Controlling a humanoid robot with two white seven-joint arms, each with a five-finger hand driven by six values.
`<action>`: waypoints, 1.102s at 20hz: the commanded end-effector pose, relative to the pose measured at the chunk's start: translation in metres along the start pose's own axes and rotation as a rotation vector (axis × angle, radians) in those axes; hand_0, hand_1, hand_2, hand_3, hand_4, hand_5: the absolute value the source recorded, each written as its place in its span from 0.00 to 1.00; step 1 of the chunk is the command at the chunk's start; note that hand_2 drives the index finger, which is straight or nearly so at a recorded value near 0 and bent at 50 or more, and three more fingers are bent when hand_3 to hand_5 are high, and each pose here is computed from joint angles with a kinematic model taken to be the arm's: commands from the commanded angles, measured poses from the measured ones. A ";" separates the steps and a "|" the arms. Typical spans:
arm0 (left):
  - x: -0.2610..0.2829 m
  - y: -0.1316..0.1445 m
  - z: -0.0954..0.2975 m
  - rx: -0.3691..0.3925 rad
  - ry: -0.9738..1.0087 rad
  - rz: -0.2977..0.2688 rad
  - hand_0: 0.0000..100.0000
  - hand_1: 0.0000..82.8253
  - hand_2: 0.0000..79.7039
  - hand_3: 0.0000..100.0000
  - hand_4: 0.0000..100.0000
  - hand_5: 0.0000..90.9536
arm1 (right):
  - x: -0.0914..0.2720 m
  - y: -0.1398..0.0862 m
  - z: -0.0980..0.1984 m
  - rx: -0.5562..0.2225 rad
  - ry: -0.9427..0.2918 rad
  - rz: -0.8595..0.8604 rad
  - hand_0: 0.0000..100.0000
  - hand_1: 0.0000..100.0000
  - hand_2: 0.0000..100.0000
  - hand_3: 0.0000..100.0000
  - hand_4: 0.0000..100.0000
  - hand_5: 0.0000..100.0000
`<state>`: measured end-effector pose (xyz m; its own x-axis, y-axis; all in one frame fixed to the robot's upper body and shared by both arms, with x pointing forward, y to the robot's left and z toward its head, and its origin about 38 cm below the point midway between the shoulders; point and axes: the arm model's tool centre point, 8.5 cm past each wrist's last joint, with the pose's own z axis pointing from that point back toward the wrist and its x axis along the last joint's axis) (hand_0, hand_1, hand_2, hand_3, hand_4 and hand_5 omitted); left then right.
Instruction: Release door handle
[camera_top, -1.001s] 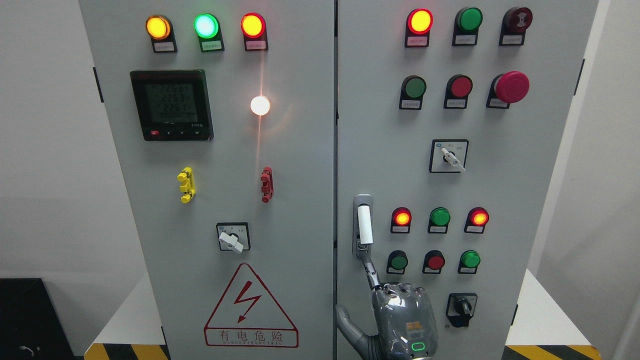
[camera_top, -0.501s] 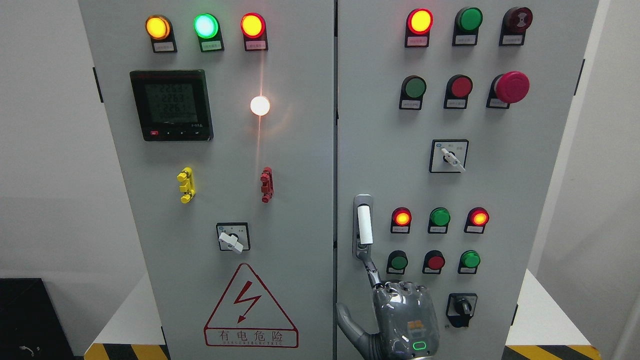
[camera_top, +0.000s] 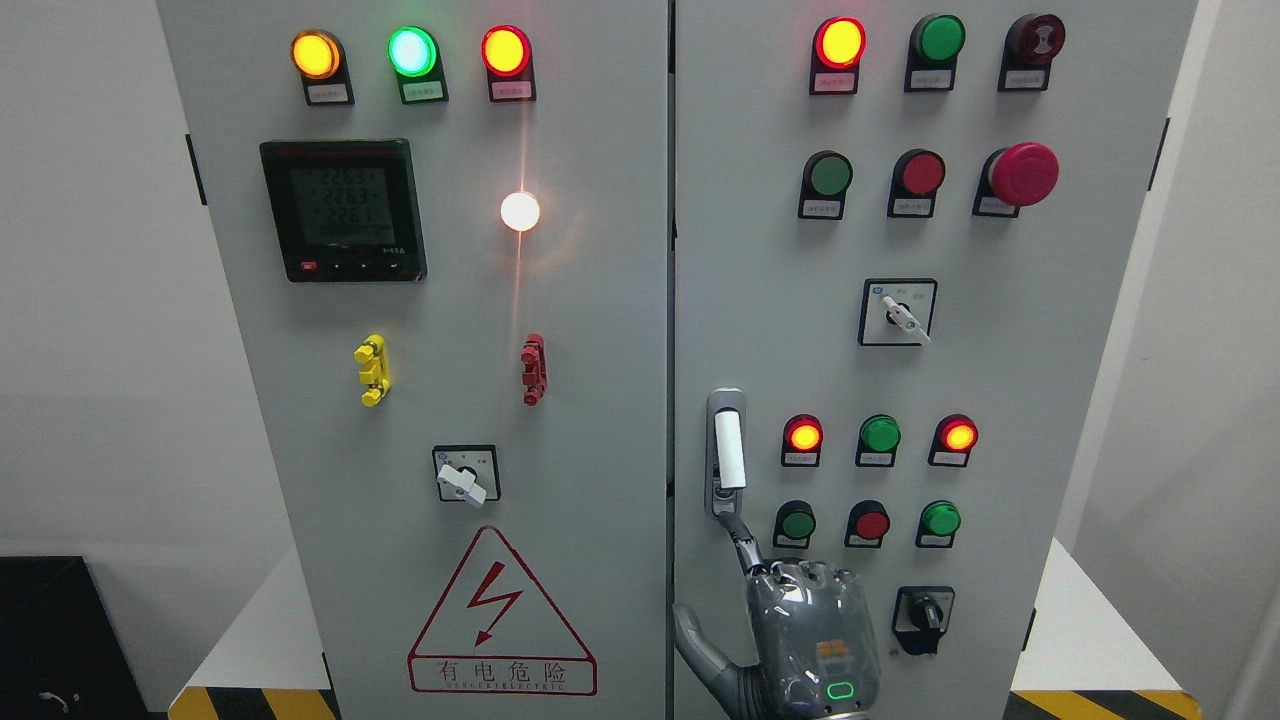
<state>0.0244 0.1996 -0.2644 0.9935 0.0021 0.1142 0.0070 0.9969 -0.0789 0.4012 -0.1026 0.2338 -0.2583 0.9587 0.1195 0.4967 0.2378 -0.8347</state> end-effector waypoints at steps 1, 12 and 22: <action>-0.012 0.000 0.001 0.000 0.020 0.003 0.12 0.67 0.00 0.00 0.00 0.00 | 0.000 -0.005 -0.001 -0.011 -0.001 -0.003 0.32 0.20 0.22 1.00 0.97 1.00; -0.012 0.000 0.001 0.000 0.020 0.003 0.12 0.67 0.00 0.00 0.00 0.00 | -0.001 -0.013 0.000 -0.028 -0.004 -0.010 0.38 0.25 0.22 0.94 0.92 1.00; -0.012 0.000 0.001 0.000 0.018 0.003 0.12 0.67 0.00 0.00 0.00 0.00 | 0.002 -0.023 0.003 -0.050 -0.028 -0.021 0.39 0.25 0.22 0.84 0.85 0.91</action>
<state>0.0244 0.1996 -0.2644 0.9935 0.0021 0.1142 0.0070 0.9969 -0.0788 0.3936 -0.1045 0.2441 -0.2846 0.9512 0.1196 0.5129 0.2564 -0.8193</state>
